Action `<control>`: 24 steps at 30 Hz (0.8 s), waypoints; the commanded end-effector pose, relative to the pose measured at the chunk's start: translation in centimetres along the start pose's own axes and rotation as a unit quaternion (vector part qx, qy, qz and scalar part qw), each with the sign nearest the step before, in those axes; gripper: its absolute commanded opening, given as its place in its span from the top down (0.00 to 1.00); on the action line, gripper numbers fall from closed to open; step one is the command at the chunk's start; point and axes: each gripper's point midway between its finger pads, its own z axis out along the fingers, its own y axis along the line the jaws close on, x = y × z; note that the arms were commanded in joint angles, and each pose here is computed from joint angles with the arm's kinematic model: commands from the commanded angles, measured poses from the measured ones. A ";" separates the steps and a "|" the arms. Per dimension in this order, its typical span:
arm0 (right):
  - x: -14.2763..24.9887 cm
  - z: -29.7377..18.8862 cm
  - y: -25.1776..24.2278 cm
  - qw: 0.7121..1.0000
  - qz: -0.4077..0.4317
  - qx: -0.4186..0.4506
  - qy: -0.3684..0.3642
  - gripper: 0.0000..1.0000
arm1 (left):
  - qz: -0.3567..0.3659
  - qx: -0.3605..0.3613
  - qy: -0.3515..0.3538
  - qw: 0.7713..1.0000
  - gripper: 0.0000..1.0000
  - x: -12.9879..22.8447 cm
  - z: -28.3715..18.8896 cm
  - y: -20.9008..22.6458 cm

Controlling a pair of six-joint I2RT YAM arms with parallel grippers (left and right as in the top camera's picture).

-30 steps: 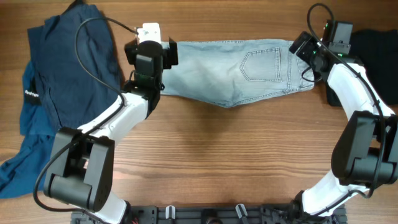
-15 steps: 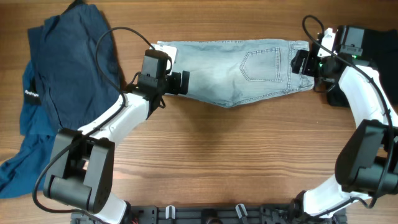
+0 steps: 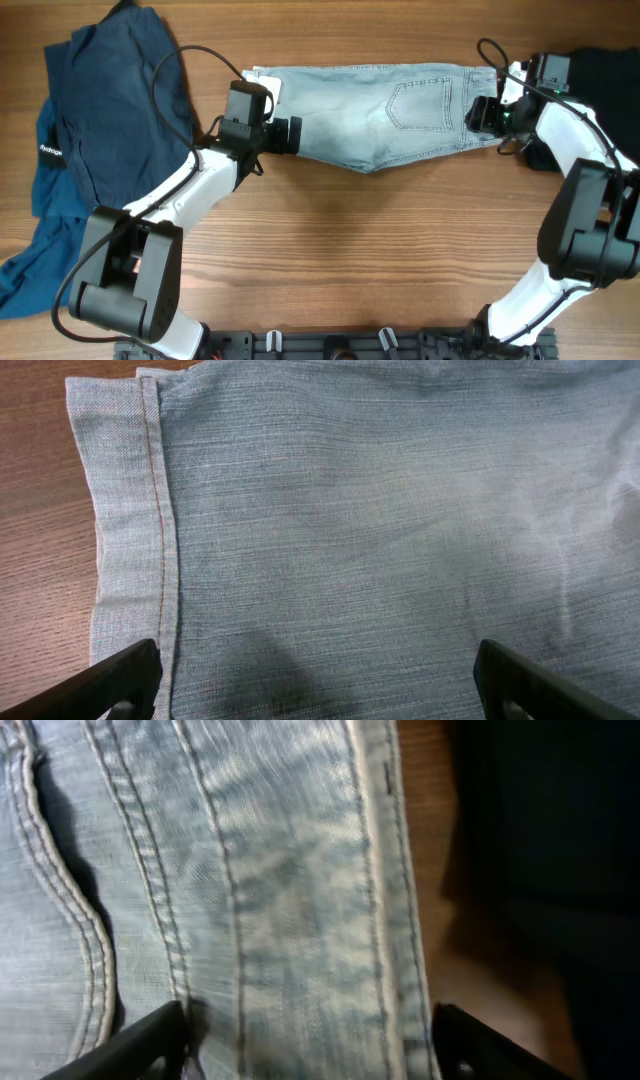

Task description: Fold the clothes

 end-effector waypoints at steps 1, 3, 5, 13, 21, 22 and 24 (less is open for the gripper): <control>0.4 2.2 0.1 1.000 0.009 -0.015 0.009 0.33 | 0.005 0.008 -0.015 1.000 0.00 -1.1 -0.8 -0.2; 0.0 2.8 0.3 1.000 0.008 -0.024 0.000 0.33 | 0.005 0.007 -0.010 1.000 0.00 -0.8 -0.5 -0.2; -0.1 3.2 0.2 1.000 0.007 -0.024 -0.002 0.33 | 0.004 0.006 -0.002 1.000 0.00 -0.3 -0.1 -0.1; 1.5 6.6 -0.5 0.999 0.014 -0.023 0.023 0.25 | -0.086 0.049 0.051 0.994 0.04 2.3 -0.1 4.9; 1.9 6.9 -0.2 0.999 0.015 -0.034 0.030 0.39 | -0.133 0.133 0.052 0.981 0.42 3.1 0.7 6.0; 1.9 6.9 -0.2 0.999 0.016 -0.034 0.031 0.43 | -0.129 0.134 0.042 0.982 0.63 2.6 0.8 6.1; 1.9 6.9 -0.2 0.999 0.016 -0.034 0.031 0.46 | -0.139 0.139 0.016 0.980 0.90 1.1 0.6 6.1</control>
